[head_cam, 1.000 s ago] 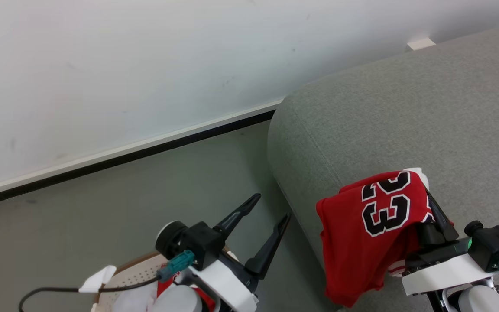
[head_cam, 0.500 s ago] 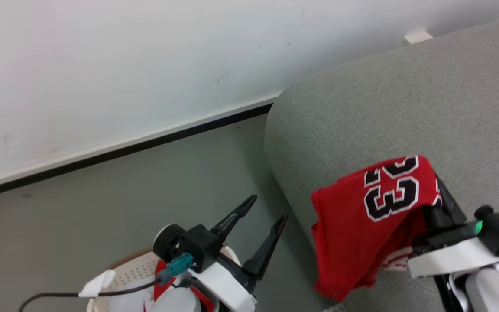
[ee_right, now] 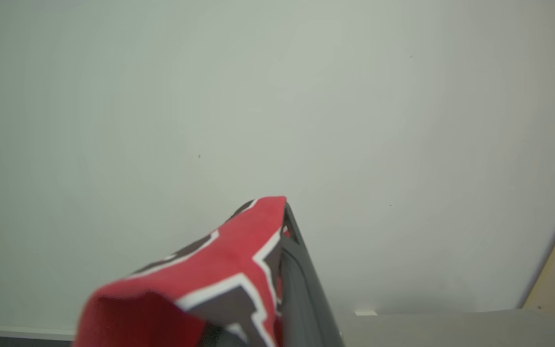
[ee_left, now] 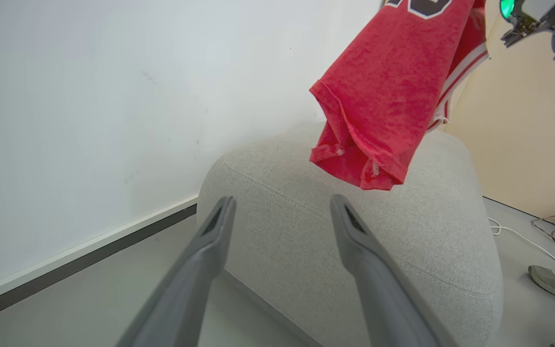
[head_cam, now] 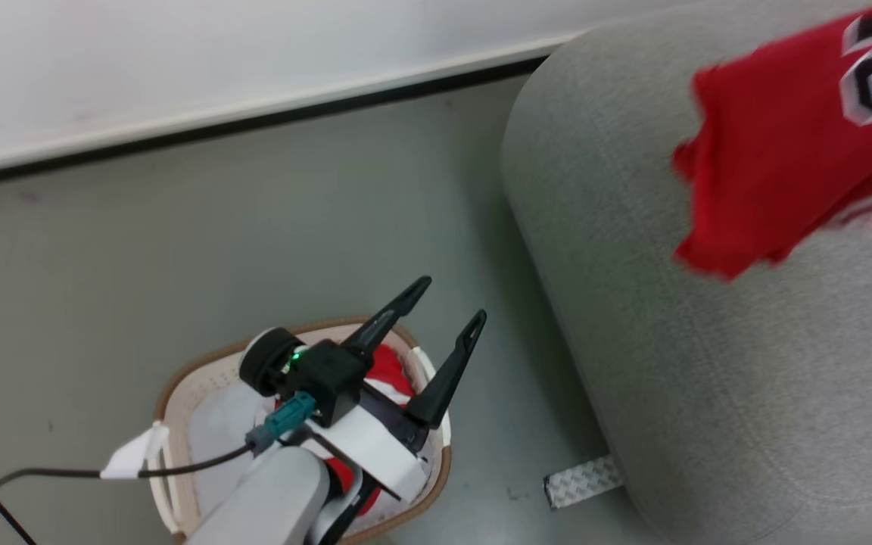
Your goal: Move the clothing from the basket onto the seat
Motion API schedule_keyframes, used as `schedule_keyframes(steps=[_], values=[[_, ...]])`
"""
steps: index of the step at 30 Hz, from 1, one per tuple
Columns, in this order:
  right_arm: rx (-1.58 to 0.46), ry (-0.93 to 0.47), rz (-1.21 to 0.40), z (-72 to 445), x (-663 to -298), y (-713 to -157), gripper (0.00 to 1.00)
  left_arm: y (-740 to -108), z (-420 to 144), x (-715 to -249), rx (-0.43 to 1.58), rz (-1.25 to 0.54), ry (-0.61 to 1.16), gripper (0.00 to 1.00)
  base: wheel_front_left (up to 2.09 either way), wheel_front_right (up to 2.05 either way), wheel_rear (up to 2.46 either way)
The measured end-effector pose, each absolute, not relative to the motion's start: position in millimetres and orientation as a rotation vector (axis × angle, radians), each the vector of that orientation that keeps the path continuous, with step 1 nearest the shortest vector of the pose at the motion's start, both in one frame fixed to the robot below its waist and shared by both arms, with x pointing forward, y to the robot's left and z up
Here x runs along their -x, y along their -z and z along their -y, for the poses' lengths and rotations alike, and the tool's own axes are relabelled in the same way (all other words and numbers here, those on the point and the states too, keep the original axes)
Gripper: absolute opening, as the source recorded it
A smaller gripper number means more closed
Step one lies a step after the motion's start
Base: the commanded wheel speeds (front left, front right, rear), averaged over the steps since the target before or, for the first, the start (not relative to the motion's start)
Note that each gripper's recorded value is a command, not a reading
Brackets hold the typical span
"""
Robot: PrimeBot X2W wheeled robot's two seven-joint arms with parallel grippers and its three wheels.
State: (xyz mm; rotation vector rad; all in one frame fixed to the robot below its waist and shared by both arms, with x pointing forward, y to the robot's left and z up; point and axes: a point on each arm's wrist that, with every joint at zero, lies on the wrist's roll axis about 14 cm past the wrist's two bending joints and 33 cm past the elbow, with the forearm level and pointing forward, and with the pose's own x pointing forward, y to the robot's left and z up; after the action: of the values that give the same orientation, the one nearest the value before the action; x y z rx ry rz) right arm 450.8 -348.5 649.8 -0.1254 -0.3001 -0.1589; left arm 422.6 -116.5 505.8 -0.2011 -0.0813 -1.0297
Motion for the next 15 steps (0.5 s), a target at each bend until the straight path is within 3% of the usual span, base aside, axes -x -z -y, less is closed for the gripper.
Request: schedule_keyframes(steps=[8,15], values=[[0.207,0.265,0.279,408,-516,-669,0.00,-460,91,-460,0.213,0.012,0.961,1.00,0.00,0.00,0.00],[0.206,0.284,0.015,417,-574,-576,0.00,-416,67,-481,0.211,-0.062,0.901,1.00,0.00,0.00,0.00]])
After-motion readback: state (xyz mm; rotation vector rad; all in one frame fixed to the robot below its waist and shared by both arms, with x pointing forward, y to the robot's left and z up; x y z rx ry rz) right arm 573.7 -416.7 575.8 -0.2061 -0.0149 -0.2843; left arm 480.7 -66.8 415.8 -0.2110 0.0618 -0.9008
